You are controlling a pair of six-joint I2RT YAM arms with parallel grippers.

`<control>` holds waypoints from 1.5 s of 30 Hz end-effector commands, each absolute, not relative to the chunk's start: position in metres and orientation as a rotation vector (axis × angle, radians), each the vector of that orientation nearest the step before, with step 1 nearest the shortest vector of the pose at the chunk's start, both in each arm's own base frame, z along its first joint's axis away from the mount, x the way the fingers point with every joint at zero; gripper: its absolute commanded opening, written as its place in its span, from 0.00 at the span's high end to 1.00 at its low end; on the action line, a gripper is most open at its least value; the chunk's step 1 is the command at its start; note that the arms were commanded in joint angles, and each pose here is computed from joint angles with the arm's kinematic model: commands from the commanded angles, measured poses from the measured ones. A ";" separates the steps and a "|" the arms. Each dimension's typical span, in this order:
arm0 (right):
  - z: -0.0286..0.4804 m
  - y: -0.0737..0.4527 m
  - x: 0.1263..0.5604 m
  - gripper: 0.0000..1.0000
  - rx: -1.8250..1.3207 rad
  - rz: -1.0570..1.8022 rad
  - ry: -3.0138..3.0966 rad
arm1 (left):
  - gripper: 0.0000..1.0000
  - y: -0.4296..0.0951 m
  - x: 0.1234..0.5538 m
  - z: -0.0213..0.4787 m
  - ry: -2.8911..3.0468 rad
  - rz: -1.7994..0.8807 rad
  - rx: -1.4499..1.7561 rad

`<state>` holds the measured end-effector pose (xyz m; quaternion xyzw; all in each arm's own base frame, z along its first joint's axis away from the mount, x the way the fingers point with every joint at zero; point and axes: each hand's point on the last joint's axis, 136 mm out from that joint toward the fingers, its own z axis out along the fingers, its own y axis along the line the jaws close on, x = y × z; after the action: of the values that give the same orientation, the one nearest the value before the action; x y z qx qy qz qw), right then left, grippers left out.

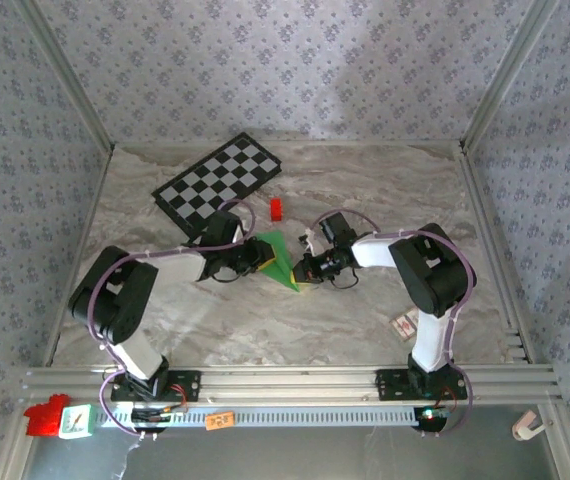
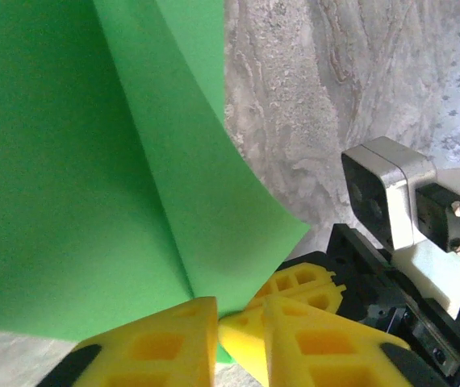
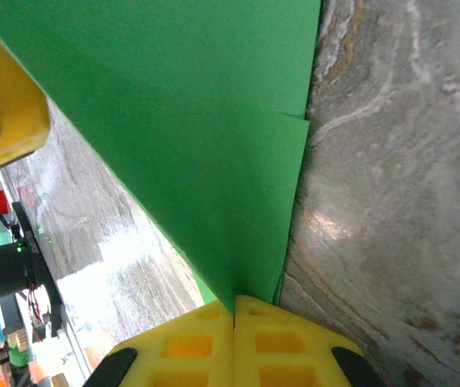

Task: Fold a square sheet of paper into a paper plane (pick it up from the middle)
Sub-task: Fourth fold the wing at the center of the table.

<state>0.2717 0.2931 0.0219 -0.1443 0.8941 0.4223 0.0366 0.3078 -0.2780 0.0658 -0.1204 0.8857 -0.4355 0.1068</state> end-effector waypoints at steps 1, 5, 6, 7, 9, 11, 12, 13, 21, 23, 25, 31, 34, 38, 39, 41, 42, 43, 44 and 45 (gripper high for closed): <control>0.009 0.286 0.266 0.95 -0.387 1.307 2.804 | 0.82 -0.293 0.314 0.077 2.534 -1.403 -0.279; 0.009 0.286 0.267 0.95 -0.384 1.308 2.806 | 0.86 -0.301 0.315 0.073 2.541 -1.434 -0.264; 0.008 0.285 0.267 0.95 -0.381 1.308 2.808 | 0.86 -0.302 0.314 0.071 2.547 -1.434 -0.262; 0.008 0.285 0.267 0.95 -0.382 1.308 2.807 | 0.87 -0.303 0.314 0.069 2.554 -1.433 -0.262; 0.008 0.285 0.267 0.95 -0.379 1.308 2.808 | 0.88 -0.305 0.314 0.067 2.558 -1.436 -0.264; 0.009 0.285 0.268 0.94 -0.378 1.308 2.807 | 0.88 -0.306 0.314 0.065 2.561 -1.439 -0.262; 0.008 0.284 0.267 0.94 -0.376 1.307 2.809 | 0.88 -0.306 0.313 0.063 2.566 -1.437 -0.266; 0.008 0.284 0.267 0.94 -0.374 1.305 2.811 | 0.88 -0.306 0.314 0.063 2.567 -1.436 -0.268; 0.005 0.283 0.268 0.90 -0.371 1.300 2.817 | 0.87 -0.309 0.316 0.058 2.589 -1.425 -0.276; 0.005 0.283 0.267 0.89 -0.369 1.296 2.821 | 0.87 -0.310 0.315 0.057 2.598 -1.422 -0.279; 0.004 0.282 0.267 0.88 -0.367 1.290 2.823 | 0.87 -0.310 0.316 0.056 2.604 -1.417 -0.280; 0.002 0.280 0.267 0.85 -0.360 1.268 2.834 | 0.87 -0.310 0.316 0.051 2.615 -1.401 -0.309; 0.001 0.280 0.268 0.85 -0.359 1.263 2.839 | 0.86 -0.311 0.316 0.049 2.623 -1.399 -0.308; -0.001 0.278 0.267 0.89 -0.357 1.245 2.851 | 0.86 -0.311 0.316 0.045 2.638 -1.387 -0.319; -0.001 0.278 0.267 0.89 -0.353 1.241 2.854 | 0.87 -0.311 0.316 0.044 2.641 -1.382 -0.324; -0.002 0.277 0.267 0.90 -0.347 1.235 2.858 | 0.86 -0.308 0.316 0.041 2.650 -1.364 -0.338; -0.002 0.277 0.267 0.90 -0.344 1.232 2.861 | 0.87 -0.308 0.316 0.041 2.649 -1.359 -0.340; -0.002 0.277 0.267 0.91 -0.343 1.232 2.863 | 0.87 -0.308 0.317 0.040 2.650 -1.355 -0.344; -0.003 0.276 0.267 0.91 -0.340 1.230 2.866 | 0.87 -0.307 0.317 0.039 2.653 -1.349 -0.347; -0.004 0.276 0.267 0.91 -0.340 1.226 2.871 | 0.86 -0.307 0.317 0.039 2.653 -1.344 -0.350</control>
<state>0.2725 0.2914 0.0217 -0.1346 0.8919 0.4308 0.0283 0.3123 -0.3047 0.0392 -0.1134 0.8806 -0.4544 0.0714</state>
